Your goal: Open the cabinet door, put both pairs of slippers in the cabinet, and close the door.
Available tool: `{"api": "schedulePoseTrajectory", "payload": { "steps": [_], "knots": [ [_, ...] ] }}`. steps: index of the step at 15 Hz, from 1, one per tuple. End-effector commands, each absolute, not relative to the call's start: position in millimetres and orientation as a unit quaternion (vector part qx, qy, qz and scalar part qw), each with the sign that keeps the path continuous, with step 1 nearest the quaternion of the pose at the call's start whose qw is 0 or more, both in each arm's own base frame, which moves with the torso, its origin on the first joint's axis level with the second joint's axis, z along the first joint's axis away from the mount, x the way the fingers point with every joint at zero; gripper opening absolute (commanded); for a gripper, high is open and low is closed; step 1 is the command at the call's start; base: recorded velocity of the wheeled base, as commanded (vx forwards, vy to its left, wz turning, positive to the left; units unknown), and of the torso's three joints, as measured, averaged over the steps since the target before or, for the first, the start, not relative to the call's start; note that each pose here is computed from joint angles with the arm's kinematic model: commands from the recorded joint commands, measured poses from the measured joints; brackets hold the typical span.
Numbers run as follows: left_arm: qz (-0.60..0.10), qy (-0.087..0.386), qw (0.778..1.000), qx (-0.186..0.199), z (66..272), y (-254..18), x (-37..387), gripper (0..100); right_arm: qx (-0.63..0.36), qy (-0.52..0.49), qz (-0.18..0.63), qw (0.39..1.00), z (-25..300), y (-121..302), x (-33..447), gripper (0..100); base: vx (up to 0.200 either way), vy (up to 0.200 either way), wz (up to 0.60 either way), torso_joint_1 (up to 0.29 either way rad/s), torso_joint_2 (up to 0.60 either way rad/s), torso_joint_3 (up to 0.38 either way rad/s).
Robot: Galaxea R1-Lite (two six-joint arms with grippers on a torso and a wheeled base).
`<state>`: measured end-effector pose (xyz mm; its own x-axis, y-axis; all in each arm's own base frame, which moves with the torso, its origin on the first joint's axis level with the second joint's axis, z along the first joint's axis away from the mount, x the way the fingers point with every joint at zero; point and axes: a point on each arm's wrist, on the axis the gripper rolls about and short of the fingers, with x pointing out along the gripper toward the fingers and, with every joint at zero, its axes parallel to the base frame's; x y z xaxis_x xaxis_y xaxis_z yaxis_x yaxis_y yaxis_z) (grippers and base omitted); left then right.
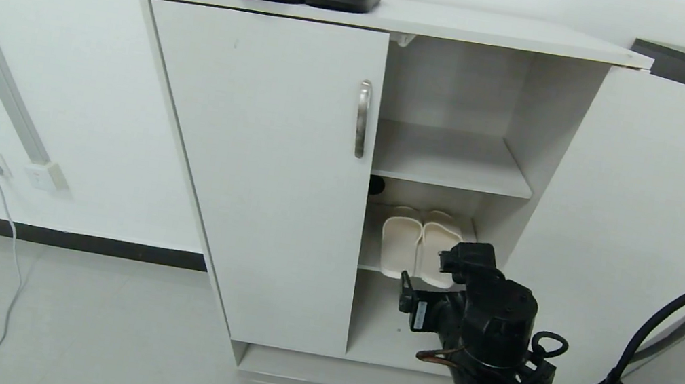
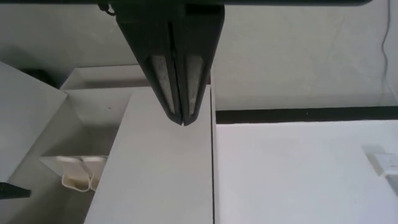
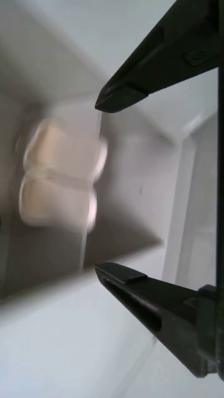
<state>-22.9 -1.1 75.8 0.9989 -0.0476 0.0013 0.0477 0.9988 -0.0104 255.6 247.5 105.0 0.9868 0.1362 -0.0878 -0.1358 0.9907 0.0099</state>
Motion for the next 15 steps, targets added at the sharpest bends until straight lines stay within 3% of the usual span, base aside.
{"api": "schedulePoseTrajectory", "payload": {
  "steps": [1,11,15],
  "knots": [
    [-0.023,-0.001,1.0,-0.006,76.1,-1.1,-22.9,0,0.001,0.045,0.067,0.997,103.7,247.4,256.3,100,0.0,0.2,0.0,0.002,0.01,0.007],
    [-0.022,-0.001,1.0,-0.006,76.1,-1.1,-22.9,0,-0.002,0.045,0.07,0.997,100.0,243.1,252.8,100,0.0,0.2,0.0,0.002,0.0,0.003],
    [-0.018,-0.001,1.0,-0.009,76.1,-0.9,-22.9,0,-0.003,0.042,0.069,0.997,100.1,241.3,252.5,100,0.0,0.0,0.0,0.0,0.0,0.0]
  ]
}}
